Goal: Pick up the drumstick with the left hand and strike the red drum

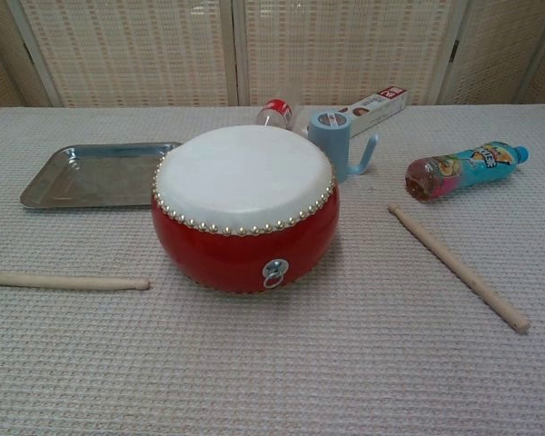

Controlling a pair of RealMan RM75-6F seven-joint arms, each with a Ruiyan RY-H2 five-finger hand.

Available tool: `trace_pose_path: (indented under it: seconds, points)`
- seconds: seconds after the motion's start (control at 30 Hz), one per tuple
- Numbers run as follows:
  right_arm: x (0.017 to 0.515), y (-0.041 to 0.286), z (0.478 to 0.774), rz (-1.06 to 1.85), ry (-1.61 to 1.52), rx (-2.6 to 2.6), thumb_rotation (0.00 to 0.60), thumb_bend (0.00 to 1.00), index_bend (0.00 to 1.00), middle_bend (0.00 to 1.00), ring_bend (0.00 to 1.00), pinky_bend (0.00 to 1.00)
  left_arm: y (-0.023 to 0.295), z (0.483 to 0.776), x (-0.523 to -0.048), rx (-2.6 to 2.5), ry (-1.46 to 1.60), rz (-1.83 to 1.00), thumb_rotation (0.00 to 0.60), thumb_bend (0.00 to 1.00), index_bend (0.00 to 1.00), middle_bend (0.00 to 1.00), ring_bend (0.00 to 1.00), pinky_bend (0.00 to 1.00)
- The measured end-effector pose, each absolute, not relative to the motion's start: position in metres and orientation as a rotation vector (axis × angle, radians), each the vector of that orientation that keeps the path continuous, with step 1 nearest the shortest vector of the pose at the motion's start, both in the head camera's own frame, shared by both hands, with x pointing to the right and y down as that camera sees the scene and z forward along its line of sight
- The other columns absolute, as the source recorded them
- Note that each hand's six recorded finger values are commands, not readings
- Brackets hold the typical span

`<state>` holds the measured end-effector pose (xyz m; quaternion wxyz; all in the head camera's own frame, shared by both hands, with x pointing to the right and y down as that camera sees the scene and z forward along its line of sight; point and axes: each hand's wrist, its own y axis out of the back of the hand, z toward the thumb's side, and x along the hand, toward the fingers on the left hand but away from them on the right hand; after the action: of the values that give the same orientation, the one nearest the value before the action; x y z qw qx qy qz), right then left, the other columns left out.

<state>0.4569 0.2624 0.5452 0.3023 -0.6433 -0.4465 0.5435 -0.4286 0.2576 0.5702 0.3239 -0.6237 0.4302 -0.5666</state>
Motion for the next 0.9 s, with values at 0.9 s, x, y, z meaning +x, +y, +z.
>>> trace_pose_path:
  seconds: [0.9]
  points:
    - [0.451, 0.245, 0.520, 1.313, -1.149, -1.697, 0.600, 0.18, 0.11, 0.11, 0.04, 0.19, 0.217, 0.626, -0.377, -1.927, 1.043, -1.503, 0.600, 0.42, 0.42, 0.15, 0.02, 0.03]
